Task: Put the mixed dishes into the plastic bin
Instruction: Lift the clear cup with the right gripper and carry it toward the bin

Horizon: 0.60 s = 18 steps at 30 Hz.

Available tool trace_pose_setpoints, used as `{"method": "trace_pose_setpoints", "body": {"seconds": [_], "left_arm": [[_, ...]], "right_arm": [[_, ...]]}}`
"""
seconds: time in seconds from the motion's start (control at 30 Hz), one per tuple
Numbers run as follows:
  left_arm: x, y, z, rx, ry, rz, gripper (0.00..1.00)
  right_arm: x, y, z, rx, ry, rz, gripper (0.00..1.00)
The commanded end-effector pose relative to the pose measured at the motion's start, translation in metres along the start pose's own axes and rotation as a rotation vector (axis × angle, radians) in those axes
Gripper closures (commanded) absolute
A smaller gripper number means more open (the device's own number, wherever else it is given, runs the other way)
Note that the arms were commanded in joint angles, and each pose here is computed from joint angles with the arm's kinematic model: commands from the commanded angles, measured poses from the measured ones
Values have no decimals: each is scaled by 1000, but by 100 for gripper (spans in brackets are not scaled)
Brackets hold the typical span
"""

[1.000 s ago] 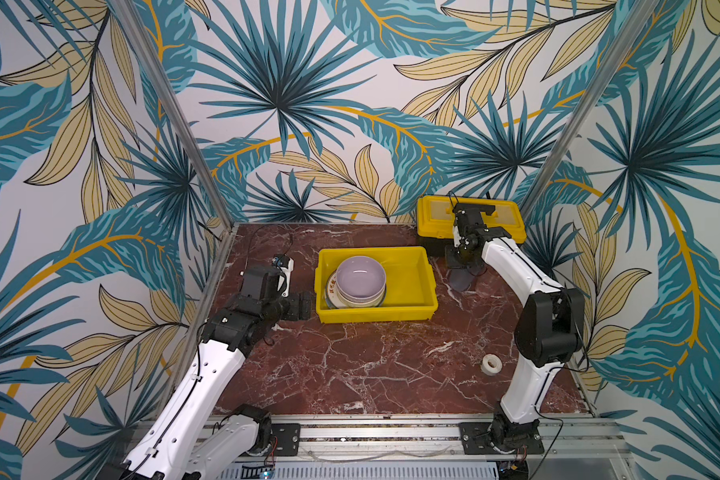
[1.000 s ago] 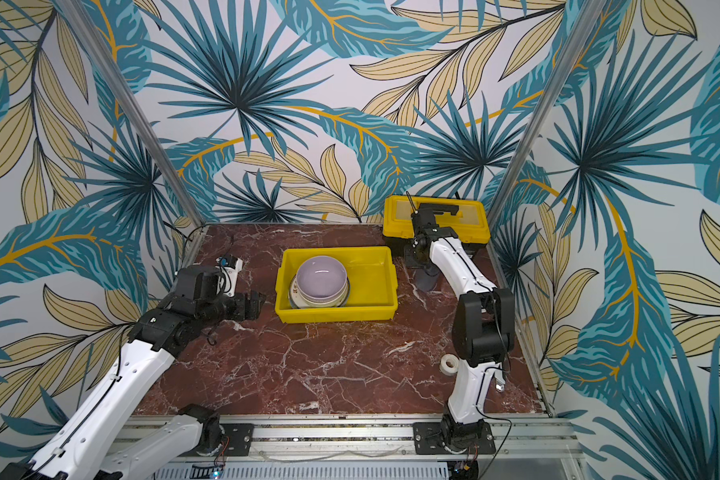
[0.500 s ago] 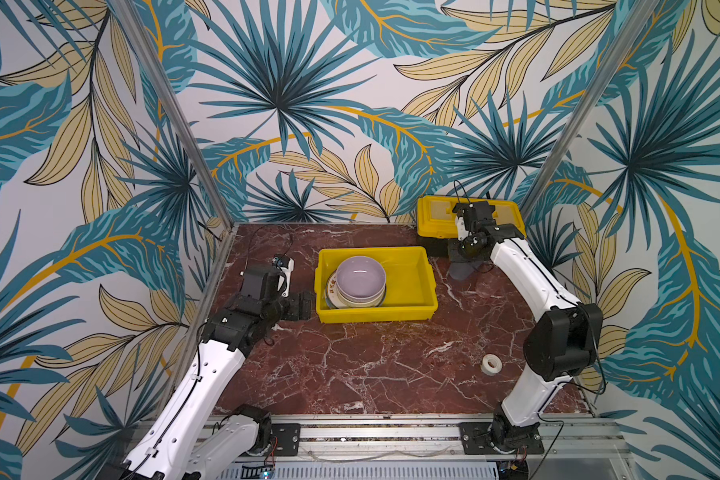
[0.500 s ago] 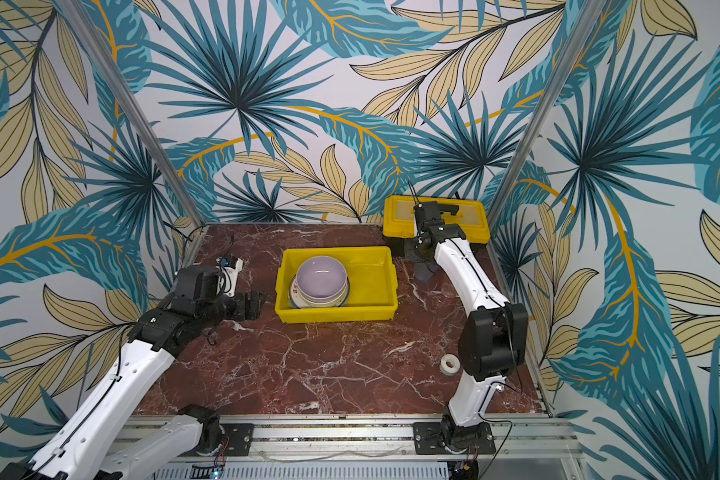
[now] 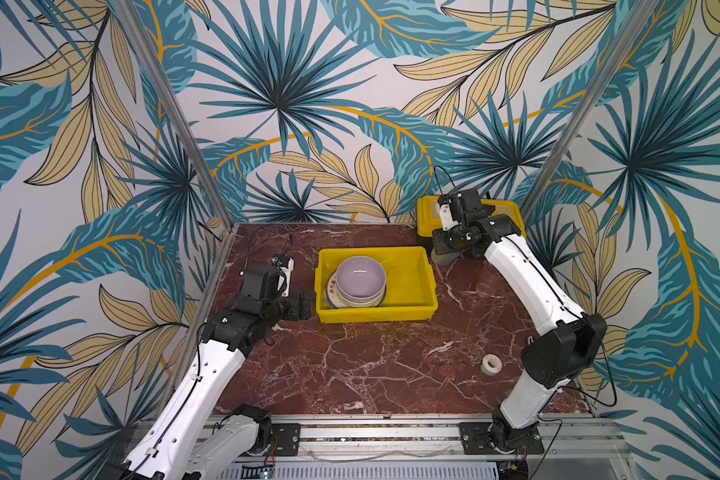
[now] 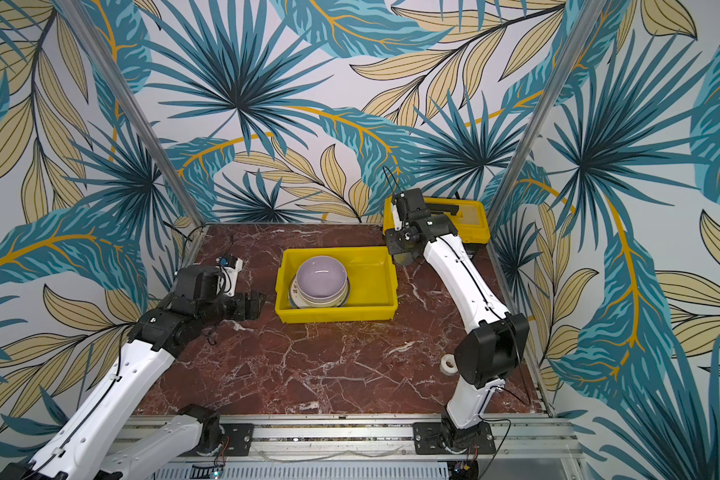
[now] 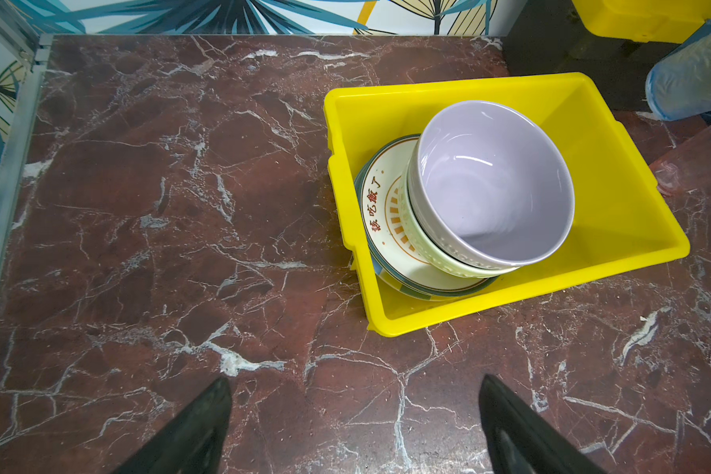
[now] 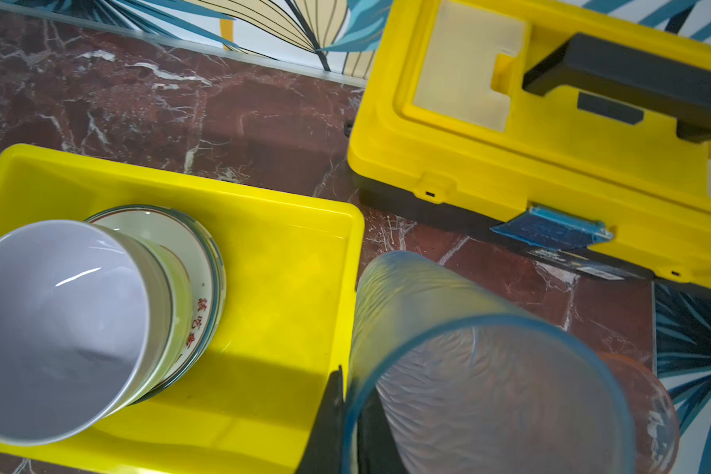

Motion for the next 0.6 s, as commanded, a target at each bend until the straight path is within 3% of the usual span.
{"method": "trace_pose_setpoints", "body": {"seconds": [0.0, 0.57], "left_arm": [[3, 0, 2, 5, -9, -26, 6], [2, -7, 6, 37, -4, -52, 5]], "right_arm": [[5, -11, 11, 9, -49, -8, 100], [12, 31, 55, 144, -78, 58, 100]]}}
Point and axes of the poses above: each gripper's point midway between its finger pads, its own y axis out along the fingers, its own z axis along the line the jaws close on, x = y × z, the point moved 7 cm from there along -y, back along the fingers, and after that the axes turned 1 degree about y, right-handed, at the moved point
